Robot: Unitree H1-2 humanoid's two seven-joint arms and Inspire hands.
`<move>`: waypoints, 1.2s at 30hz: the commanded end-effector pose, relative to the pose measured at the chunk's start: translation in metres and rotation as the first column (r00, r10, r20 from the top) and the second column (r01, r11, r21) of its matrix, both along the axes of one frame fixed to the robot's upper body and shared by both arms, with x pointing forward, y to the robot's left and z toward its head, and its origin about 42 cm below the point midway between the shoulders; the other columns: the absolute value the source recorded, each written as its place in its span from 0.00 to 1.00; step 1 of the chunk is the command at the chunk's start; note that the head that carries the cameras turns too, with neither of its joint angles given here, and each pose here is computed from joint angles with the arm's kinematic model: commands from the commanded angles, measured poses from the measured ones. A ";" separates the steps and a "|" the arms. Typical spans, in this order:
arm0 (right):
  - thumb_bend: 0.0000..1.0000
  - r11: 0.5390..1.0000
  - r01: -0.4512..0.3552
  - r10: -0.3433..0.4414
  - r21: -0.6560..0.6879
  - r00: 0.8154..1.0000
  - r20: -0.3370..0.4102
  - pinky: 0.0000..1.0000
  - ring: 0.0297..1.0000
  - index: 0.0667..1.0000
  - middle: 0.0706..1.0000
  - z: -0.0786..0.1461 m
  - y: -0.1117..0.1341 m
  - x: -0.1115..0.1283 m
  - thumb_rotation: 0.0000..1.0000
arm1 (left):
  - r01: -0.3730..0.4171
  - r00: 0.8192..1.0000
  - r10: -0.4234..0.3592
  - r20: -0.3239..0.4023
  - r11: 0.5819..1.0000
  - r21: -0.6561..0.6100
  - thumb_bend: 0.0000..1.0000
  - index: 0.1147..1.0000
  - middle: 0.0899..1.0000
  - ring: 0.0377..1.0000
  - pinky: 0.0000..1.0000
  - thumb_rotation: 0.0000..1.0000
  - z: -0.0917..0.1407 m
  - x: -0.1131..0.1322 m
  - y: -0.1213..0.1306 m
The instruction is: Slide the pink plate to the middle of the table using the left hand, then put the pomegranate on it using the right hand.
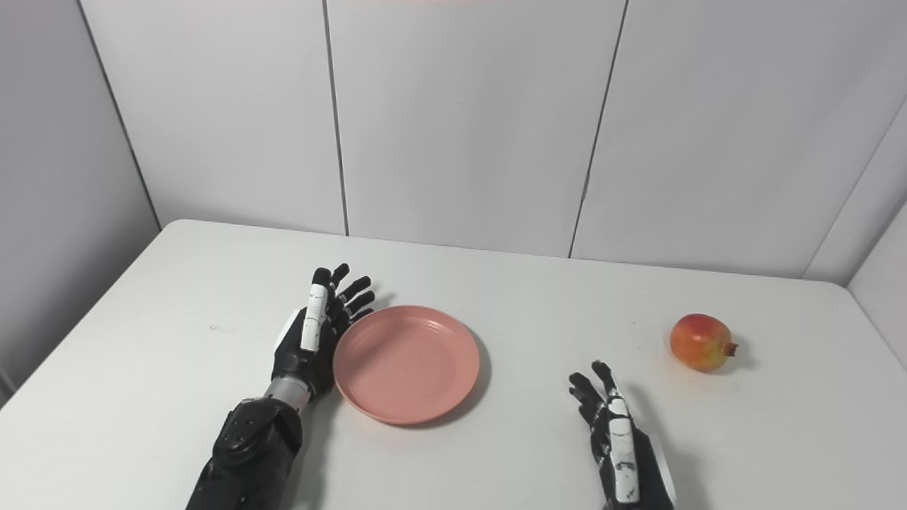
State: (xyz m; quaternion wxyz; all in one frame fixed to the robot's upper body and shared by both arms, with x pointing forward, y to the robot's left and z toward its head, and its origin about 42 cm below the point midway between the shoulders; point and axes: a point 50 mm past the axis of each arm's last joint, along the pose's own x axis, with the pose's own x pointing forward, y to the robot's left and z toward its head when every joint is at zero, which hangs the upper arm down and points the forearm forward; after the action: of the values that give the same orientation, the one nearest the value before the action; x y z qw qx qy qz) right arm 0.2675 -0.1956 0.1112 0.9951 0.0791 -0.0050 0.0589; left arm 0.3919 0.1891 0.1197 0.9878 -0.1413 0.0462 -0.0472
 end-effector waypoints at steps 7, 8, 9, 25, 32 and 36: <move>0.82 1.000 -0.007 0.007 0.008 0.999 -0.033 0.97 0.91 0.93 0.86 0.002 0.012 0.000 0.99 | 0.038 0.999 -0.038 -0.029 0.999 -0.009 0.97 0.96 0.87 0.88 0.87 0.90 -0.003 -0.002 -0.012; 0.83 1.000 -0.006 0.007 0.009 0.999 -0.035 0.97 0.91 0.93 0.85 0.002 0.013 0.000 0.98 | 0.036 0.999 -0.036 -0.028 0.999 -0.010 0.96 0.96 0.87 0.88 0.88 0.90 -0.003 -0.002 -0.012; 0.84 1.000 -0.005 0.006 0.009 0.999 -0.036 0.97 0.90 0.92 0.84 0.002 0.014 0.001 0.98 | 0.034 0.999 -0.034 -0.027 0.999 -0.010 0.95 0.96 0.87 0.88 0.89 0.90 -0.003 -0.002 -0.011; 0.83 1.000 0.002 -0.002 0.002 0.999 -0.032 0.98 0.90 0.91 0.84 0.003 0.026 0.000 0.98 | 0.012 1.000 -0.012 0.001 1.000 -0.003 0.92 1.00 0.90 0.88 0.88 0.90 -0.006 -0.013 -0.018; 0.84 1.000 0.002 -0.002 -0.005 1.000 -0.030 0.98 0.90 0.91 0.84 0.003 0.028 0.001 0.98 | 0.036 0.999 -0.036 0.004 0.999 -0.001 0.91 1.00 0.90 0.89 0.89 0.90 -0.006 -0.018 -0.022; 0.83 1.000 0.001 -0.001 -0.009 1.000 -0.028 0.98 0.90 0.92 0.84 0.003 0.028 0.000 0.99 | 0.038 0.999 -0.038 0.004 0.999 -0.012 0.91 1.00 0.90 0.89 0.89 0.88 -0.007 -0.020 -0.025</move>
State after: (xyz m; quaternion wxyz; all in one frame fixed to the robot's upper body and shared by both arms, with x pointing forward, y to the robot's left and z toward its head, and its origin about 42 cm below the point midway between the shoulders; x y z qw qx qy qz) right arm 0.2676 -0.1772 0.1123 0.9966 0.0681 -0.0011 0.0455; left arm 0.3753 0.1719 0.1166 0.9874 -0.1424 0.0364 -0.0585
